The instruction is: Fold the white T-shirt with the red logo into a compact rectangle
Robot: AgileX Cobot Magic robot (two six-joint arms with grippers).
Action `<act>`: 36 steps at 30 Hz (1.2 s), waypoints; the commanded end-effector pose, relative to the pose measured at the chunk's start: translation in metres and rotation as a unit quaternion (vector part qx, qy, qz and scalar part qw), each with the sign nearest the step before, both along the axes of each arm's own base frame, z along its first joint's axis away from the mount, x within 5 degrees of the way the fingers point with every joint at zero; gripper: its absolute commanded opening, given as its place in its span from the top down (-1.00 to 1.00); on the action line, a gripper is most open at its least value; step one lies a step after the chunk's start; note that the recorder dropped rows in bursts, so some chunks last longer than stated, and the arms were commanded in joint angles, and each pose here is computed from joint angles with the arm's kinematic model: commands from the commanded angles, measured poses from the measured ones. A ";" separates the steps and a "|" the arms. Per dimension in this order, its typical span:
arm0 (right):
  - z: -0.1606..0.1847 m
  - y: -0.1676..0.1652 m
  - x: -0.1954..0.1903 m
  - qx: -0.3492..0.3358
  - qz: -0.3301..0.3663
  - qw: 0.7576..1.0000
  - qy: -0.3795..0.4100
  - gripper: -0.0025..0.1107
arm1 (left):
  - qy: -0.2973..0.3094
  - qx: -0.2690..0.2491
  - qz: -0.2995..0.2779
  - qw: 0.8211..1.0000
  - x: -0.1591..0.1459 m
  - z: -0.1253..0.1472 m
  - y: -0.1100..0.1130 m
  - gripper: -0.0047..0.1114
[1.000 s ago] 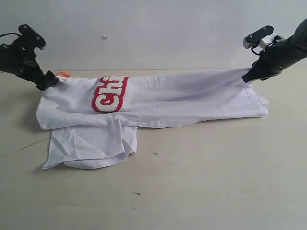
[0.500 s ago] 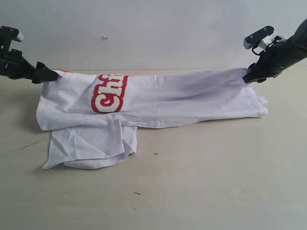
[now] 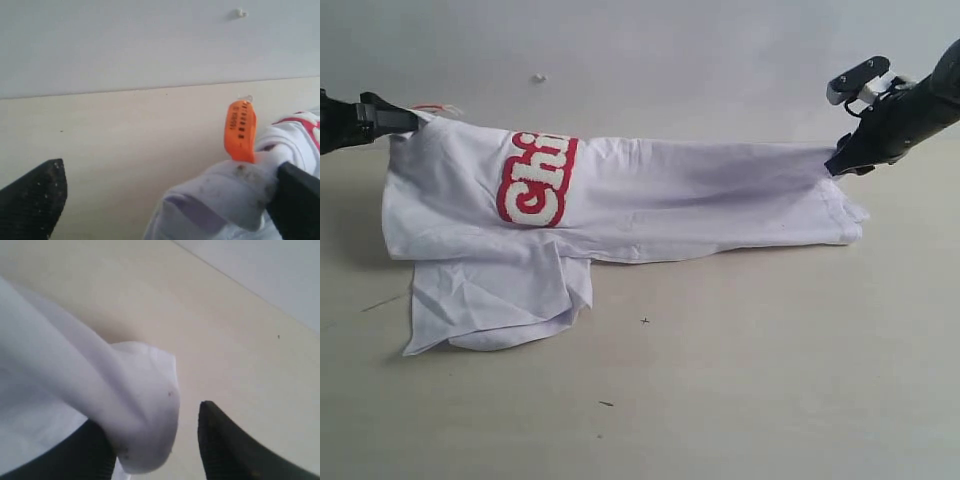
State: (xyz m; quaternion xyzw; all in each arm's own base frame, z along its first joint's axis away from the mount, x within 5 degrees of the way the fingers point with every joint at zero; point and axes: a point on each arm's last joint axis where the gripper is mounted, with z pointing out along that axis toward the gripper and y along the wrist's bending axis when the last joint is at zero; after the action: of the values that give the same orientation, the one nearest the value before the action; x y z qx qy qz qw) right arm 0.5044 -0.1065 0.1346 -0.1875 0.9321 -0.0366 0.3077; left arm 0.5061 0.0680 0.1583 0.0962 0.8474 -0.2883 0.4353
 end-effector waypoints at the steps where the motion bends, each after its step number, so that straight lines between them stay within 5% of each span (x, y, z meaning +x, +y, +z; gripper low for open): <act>1: 0.004 -0.002 0.001 0.000 -0.003 1.000 -0.006 0.10 | -0.003 -0.052 0.000 0.999 0.000 0.012 -0.002 -0.89; 19: 0.004 -0.002 -0.001 0.001 0.001 1.000 0.002 0.15 | 0.016 -0.207 0.048 0.977 -0.001 0.027 0.014 -0.89; 26: 0.009 0.000 -0.002 0.003 0.010 1.000 0.008 0.09 | 0.033 -0.176 0.043 0.983 -0.005 0.021 0.018 -0.89; 36: 0.061 0.008 0.008 0.088 0.011 0.995 0.041 0.02 | 0.048 -0.143 0.038 0.988 -0.006 0.015 0.019 -0.89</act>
State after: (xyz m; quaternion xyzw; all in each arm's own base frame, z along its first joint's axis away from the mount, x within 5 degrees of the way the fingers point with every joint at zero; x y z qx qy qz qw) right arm 0.5112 -0.0972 0.1810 -0.1817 0.9415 0.0445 0.2802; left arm 0.4996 0.0838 0.1686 -0.0129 0.8189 -0.4002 0.4113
